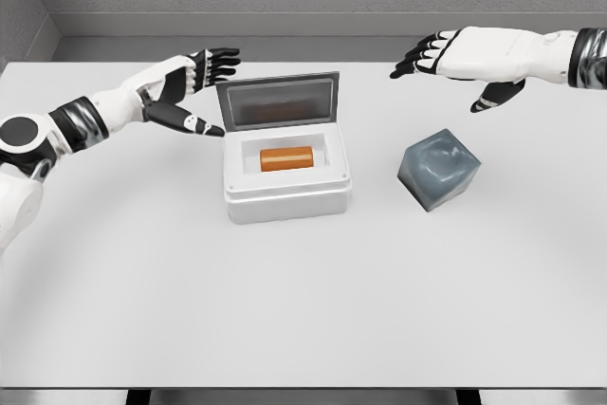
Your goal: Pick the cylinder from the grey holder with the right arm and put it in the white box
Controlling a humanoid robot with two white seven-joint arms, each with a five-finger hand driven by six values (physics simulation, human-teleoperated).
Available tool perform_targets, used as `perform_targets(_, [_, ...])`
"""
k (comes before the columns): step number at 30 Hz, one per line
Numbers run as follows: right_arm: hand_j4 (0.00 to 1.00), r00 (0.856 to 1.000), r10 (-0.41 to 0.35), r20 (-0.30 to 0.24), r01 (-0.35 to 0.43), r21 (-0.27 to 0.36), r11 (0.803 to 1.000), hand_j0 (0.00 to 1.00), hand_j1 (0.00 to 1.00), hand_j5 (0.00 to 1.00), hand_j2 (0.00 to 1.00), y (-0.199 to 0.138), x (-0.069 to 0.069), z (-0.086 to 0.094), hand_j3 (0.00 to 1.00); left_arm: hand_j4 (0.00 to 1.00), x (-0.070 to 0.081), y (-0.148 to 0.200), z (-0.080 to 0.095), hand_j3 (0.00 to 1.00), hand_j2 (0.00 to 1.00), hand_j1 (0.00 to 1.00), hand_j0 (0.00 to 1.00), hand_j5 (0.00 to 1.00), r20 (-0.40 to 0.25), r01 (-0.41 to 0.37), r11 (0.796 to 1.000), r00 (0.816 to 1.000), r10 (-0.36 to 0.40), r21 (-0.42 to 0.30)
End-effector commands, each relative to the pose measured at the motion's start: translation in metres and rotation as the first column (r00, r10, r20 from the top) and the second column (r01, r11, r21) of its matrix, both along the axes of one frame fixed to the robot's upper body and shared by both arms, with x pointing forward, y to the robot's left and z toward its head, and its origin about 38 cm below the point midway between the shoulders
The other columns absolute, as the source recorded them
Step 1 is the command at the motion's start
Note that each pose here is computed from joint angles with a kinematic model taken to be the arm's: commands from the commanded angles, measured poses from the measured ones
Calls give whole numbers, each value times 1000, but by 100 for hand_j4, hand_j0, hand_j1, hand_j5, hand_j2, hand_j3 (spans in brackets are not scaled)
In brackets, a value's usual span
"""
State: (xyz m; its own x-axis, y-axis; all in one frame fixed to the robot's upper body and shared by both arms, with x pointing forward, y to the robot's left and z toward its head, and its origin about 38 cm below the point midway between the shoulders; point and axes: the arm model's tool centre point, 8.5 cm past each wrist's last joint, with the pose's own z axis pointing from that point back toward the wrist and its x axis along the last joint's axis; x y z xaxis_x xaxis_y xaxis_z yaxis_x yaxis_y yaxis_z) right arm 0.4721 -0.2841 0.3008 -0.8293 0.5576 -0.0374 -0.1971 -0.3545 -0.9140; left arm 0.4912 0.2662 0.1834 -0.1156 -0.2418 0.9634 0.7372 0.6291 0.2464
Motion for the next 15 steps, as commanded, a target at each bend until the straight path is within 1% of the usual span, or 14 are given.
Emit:
perform_targets(1, [100,1000,-1,0,1,5,1000,100,100,100,100,0,0,1,100,100,0,0,2,100,100,100,100,100,-2,2,1000,1000,-2,-12])
perform_targets(3, [100,1000,-1,0,1,5,1000,100,100,100,100,0,0,1,100,100,-1,1,2,100,100,100,100,100,-8,0,1000,1000,0,-31])
perform_targets(4, [100,1000,0,-8,0,6,1000,100,100,100,100,0,-1,-3,100,100,-1,2,2,100,100,100,100,100,-8,-1,1000,1000,1,-29])
perform_targets(5, [100,1000,-2,-8,2,5,1000,100,100,100,100,0,-1,-3,100,100,-2,2,0,100,100,100,100,100,-14,-1,1000,1000,0,-31])
perform_targets(6, [100,1000,-3,-8,3,4,1000,100,100,100,100,-1,-1,-3,100,100,-4,0,2,100,100,100,100,100,-6,8,999,1000,-9,-30])
perform_targets(8, [100,1000,-2,-8,2,5,1000,100,100,100,100,0,-1,-3,100,100,-6,2,1,100,100,100,100,100,-15,8,999,1000,-8,-44])
perform_targets(10, [100,1000,-3,-8,3,4,1000,100,100,100,100,-1,-1,-3,100,100,-6,5,2,100,100,100,100,100,-14,3,999,1000,-4,-39])
perform_targets(11, [100,1000,-3,-8,3,4,1000,100,100,100,100,-1,-1,-3,100,100,-7,5,6,100,100,100,100,100,-2,11,999,1000,-11,-36])
perform_targets(15, [100,1000,-7,-7,7,2,1000,100,100,100,100,-3,-1,-2,100,100,-14,5,7,100,100,100,100,100,-1,25,999,1000,-25,-40])
